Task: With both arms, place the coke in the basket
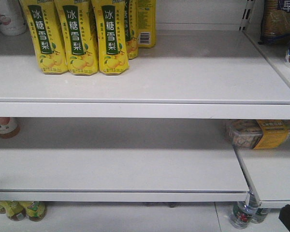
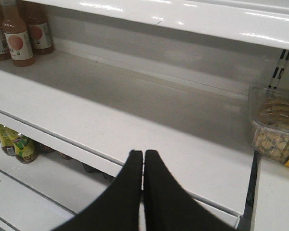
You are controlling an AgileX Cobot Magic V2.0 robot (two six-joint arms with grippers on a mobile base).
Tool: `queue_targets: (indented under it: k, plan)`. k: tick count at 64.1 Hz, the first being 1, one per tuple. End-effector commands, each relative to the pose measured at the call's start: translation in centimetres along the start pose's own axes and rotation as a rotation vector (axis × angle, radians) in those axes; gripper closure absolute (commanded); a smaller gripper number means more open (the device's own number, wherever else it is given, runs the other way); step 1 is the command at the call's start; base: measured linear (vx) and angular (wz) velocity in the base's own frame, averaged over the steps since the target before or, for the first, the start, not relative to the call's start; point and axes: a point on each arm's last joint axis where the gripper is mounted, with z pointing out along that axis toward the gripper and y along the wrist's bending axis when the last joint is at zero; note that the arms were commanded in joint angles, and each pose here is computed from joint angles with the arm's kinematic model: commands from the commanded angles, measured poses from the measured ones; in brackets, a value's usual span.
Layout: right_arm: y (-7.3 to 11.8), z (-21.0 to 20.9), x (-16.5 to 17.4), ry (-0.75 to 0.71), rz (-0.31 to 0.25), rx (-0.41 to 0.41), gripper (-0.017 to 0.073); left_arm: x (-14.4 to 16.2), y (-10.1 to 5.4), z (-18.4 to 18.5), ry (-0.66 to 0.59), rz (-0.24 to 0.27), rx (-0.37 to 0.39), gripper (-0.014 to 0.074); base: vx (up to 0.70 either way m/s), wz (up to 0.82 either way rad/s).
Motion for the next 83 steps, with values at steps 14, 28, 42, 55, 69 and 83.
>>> queue_targets:
  k: [14, 28, 42, 55, 69, 83]
  plan:
    - [-0.25, -0.23, -1.24, -0.074, 0.011, 0.03, 0.0564, -2.53, -0.67, -0.56, -0.215, 0.096, 0.041, 0.06, 0.0, 0.0]
    - [-0.25, -0.23, -1.24, -0.074, 0.011, 0.03, 0.0564, -2.52, -0.66, -0.56, -0.214, 0.095, 0.041, 0.06, 0.0, 0.0]
    - [-0.25, -0.23, -1.23, -0.073, 0.011, 0.029, 0.0564, -2.51, -0.66, -0.55, -0.213, 0.095, 0.041, 0.06, 0.0, 0.0]
    - [-0.25, -0.23, -1.23, -0.073, 0.011, 0.029, 0.0564, -2.51, -0.66, -0.54, -0.212, 0.095, 0.041, 0.06, 0.0, 0.0]
    - [-0.25, -0.23, -1.23, -0.073, 0.011, 0.029, 0.0564, -2.44, -0.64, -0.51, -0.204, 0.095, 0.039, 0.06, 0.0, 0.0]
    - [-0.25, -0.23, -1.23, -0.073, 0.011, 0.029, 0.0564, -2.43, -0.64, -0.5, -0.202, 0.095, 0.038, 0.06, 0.0, 0.0]
